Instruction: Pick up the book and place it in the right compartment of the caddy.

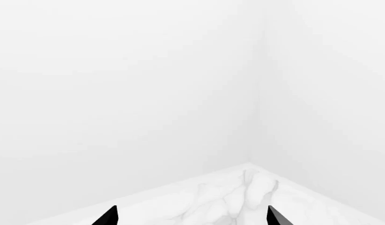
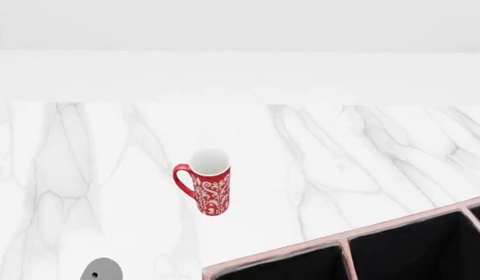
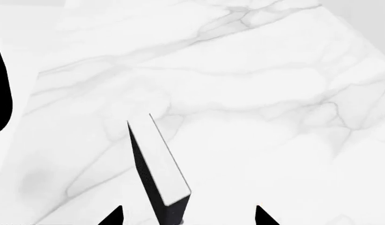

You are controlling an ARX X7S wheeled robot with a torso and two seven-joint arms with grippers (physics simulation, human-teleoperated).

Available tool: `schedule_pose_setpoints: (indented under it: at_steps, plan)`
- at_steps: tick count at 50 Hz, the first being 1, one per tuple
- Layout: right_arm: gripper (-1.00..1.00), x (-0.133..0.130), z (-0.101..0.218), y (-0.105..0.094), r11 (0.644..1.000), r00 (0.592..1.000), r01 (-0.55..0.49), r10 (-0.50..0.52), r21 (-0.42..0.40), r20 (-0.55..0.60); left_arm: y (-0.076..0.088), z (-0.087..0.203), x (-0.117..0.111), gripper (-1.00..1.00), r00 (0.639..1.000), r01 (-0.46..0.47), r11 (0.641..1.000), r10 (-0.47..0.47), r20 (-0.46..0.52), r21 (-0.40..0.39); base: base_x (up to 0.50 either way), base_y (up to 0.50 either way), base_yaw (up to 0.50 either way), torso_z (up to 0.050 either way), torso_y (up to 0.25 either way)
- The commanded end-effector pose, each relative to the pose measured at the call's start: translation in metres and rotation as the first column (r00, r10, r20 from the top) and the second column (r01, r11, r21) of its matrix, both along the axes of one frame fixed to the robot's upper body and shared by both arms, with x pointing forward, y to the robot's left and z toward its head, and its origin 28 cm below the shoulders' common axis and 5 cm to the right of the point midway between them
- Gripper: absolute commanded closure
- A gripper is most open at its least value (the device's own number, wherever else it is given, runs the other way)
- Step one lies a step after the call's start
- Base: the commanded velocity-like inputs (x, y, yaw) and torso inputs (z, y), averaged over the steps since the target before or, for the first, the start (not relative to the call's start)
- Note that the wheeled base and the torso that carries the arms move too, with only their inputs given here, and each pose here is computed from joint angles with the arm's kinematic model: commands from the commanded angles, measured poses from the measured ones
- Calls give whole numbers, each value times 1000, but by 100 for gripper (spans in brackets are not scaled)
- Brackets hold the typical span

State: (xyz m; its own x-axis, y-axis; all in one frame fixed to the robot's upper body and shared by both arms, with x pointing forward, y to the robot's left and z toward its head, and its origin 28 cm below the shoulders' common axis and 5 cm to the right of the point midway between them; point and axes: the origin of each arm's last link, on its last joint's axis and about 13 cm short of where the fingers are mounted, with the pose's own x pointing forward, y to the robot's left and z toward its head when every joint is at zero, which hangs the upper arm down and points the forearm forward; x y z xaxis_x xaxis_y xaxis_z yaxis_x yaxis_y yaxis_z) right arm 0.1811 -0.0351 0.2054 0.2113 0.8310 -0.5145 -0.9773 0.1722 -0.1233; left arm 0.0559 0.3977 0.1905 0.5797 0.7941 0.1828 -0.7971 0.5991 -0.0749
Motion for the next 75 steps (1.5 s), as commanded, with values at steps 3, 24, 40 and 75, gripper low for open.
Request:
schedule_pose_setpoints:
  at_steps: [3, 24, 40, 75]
  plan:
    - [-100, 8, -2, 9, 999, 999, -36, 37, 36, -11, -1, -3, -4, -100, 1000, -20, 1000, 20, 0, -13, 0, 0, 0, 0, 0]
    - [-100, 31, -27, 36, 994, 993, -99, 102, 55, -57, -1, -5, -2, -100, 1000, -14, 1000, 14, -8, -15, 0, 0, 0, 0, 0]
    - [-100, 44, -41, 50, 987, 984, -138, 146, 86, -102, 0, -9, -2, -100, 1000, -14, 1000, 14, -15, -18, 0, 0, 0, 0, 0]
    - [-100, 48, -72, 60, 975, 955, -206, 218, 77, -201, -1, -12, -1, -100, 1000, -9, 1000, 8, -23, -23, 0, 0, 0, 0, 0]
